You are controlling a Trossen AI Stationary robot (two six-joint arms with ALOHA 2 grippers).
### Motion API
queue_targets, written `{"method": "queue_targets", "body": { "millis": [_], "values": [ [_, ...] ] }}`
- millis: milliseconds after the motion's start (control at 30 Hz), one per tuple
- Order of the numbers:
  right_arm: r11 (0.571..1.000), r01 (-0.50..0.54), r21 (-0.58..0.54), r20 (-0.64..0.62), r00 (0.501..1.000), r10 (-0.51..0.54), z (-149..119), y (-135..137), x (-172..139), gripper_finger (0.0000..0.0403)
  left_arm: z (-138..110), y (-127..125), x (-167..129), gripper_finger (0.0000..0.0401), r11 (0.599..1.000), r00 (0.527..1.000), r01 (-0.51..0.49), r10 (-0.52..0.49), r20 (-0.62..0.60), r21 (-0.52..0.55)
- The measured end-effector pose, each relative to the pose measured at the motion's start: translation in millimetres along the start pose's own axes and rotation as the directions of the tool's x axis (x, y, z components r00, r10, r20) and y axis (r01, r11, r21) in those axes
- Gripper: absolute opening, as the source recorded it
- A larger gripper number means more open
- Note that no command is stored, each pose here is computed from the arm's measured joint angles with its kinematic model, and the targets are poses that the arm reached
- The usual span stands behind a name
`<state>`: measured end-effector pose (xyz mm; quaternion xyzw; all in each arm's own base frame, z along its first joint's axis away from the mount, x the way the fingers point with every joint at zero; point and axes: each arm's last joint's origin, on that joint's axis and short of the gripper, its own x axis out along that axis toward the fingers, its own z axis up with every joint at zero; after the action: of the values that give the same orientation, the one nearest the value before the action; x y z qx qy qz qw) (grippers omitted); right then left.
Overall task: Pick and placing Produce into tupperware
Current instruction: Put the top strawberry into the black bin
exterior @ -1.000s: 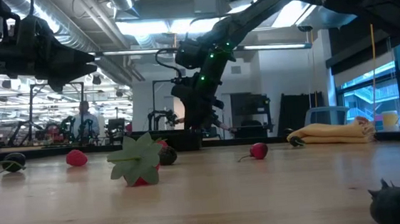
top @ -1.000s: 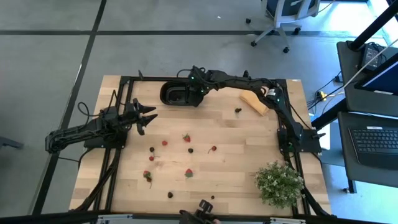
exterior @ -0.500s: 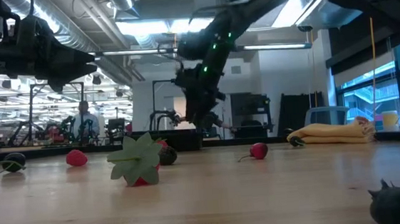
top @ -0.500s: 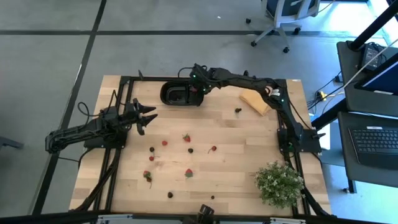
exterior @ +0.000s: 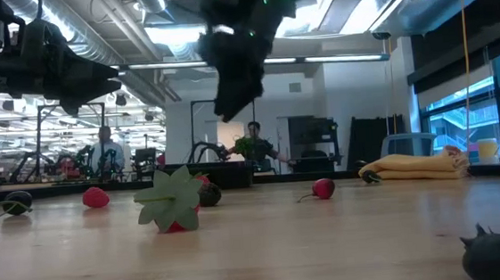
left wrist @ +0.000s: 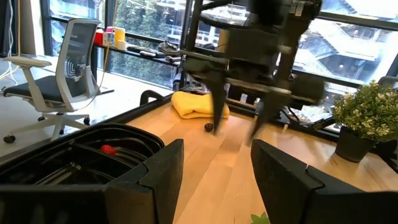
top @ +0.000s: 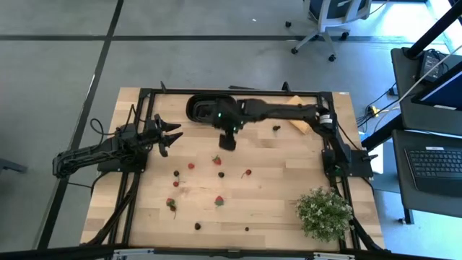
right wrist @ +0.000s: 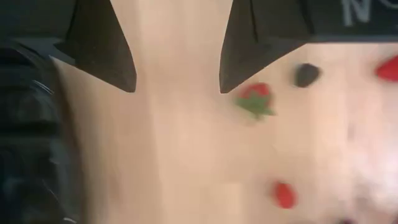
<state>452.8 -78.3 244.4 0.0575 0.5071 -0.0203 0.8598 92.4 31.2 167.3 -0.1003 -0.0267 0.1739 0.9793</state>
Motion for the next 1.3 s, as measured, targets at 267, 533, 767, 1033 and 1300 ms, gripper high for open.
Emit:
{"method": "queue_targets", "body": {
  "millis": [267, 533, 767, 1033, 1300],
  "values": [
    [0.983, -0.046, -0.176, 0.134, 0.989, 0.070, 4, 59, 19, 0.0222, 0, 0, 0, 0.0182, 1.000, 1.000, 0.000, 0.000, 0.000, 0.000],
    [0.985, -0.059, -0.164, 0.158, 0.984, 0.085, -15, 74, 48, 0.0222, 0, 0, 0, 0.0182, 1.000, 1.000, 0.000, 0.000, 0.000, 0.000],
    [0.990, 0.010, -0.142, 0.130, 0.991, 0.008, -43, 69, 73, 0.0218, 0, 0, 0, 0.0182, 1.000, 1.000, 0.000, 0.000, 0.000, 0.000],
    [0.995, 0.004, -0.095, 0.164, 0.986, 0.012, -60, 67, 89, 0.0218, 0, 0, 0, 0.0182, 1.000, 1.000, 0.000, 0.000, -0.001, 0.000],
    [0.997, -0.005, -0.075, 0.171, 0.985, 0.018, -68, 70, 95, 0.0218, 0, 0, 0, 0.0182, 1.000, 1.000, 0.000, 0.000, 0.000, 0.000]
  ]
}}
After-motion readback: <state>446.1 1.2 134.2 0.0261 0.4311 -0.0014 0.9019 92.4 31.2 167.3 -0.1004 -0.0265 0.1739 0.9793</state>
